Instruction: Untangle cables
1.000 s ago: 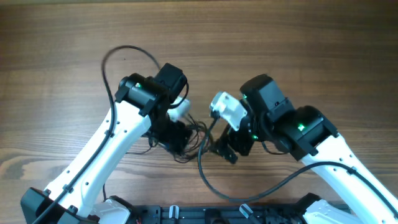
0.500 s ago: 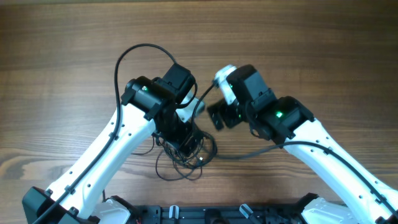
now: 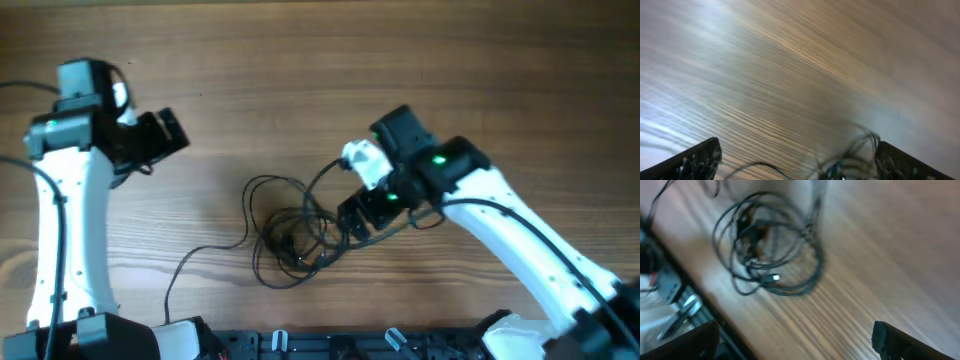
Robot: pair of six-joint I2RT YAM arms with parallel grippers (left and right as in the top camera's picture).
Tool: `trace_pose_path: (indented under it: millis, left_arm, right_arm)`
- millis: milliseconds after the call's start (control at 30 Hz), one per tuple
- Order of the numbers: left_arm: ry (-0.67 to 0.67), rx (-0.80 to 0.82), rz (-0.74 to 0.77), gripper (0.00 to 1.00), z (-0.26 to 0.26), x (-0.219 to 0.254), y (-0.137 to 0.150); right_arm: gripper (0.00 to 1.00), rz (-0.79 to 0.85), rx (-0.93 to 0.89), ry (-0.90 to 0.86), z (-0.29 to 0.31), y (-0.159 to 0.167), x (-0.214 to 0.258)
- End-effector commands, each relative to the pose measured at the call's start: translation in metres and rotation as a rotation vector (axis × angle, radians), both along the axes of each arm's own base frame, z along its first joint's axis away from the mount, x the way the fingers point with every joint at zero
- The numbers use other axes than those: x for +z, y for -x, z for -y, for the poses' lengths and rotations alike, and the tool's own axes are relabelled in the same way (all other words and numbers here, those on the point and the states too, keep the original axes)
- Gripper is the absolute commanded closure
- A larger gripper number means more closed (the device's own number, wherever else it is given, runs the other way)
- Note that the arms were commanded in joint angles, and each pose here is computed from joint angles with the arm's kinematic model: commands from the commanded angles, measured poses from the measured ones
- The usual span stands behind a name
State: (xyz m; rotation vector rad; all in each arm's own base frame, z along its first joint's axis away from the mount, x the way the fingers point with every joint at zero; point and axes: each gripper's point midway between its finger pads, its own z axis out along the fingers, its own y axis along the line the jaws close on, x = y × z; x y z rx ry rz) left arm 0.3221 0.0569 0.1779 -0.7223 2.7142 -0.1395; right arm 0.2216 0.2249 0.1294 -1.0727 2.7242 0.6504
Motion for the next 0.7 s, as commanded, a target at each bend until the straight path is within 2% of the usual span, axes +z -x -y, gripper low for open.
trace_pose_path:
  millis: [0,133,267,433,467,500,533,567,600,667]
  left_arm:
    - [0.024,0.114,0.011,0.00,-0.027,0.000,0.003]
    - [0.023,0.157,0.013,0.00,-0.041,0.000,0.006]
    - [0.024,0.157,0.014,0.00,-0.041,0.000,0.006]
    - [0.041,0.148,0.018,0.00,-0.037,0.000,0.005]
    - [0.042,0.148,0.019,0.00,-0.037,0.000,0.005]
    - [0.044,0.147,0.019,0.00,-0.037,0.000,0.005]
    - [0.045,0.148,0.019,0.00,-0.037,0.000,0.005]
    - [0.045,0.148,0.020,0.00,-0.037,0.000,0.004]
    - [0.055,0.144,0.021,0.00,-0.035,0.000,0.004]
    - [0.057,0.144,0.014,0.00,-0.034,0.000,0.006]
  right_arm:
    - [0.00,-0.088,0.127,-0.063,-0.045,0.025,-0.019]
    - [0.00,-0.048,0.039,-0.026,-0.097,0.019,-0.056]
    - [0.00,-0.081,-0.165,0.149,-0.079,0.008,-0.096]
    - [0.00,-0.064,-0.333,0.205,-0.070,-0.006,-0.105]
    - [0.07,-0.065,-0.350,0.204,-0.070,-0.007,-0.105]
    - [0.78,-0.044,-0.354,0.181,-0.074,-0.013,-0.103]
    - [0.96,-0.037,-0.370,0.136,-0.079,-0.024,-0.095]
    - [0.96,-0.034,-0.393,0.080,-0.084,-0.041,-0.080]
    - [0.96,-0.035,-0.439,-0.033,-0.090,-0.076,-0.045]
    - [0.96,-0.019,-0.473,-0.183,-0.089,-0.120,0.005]
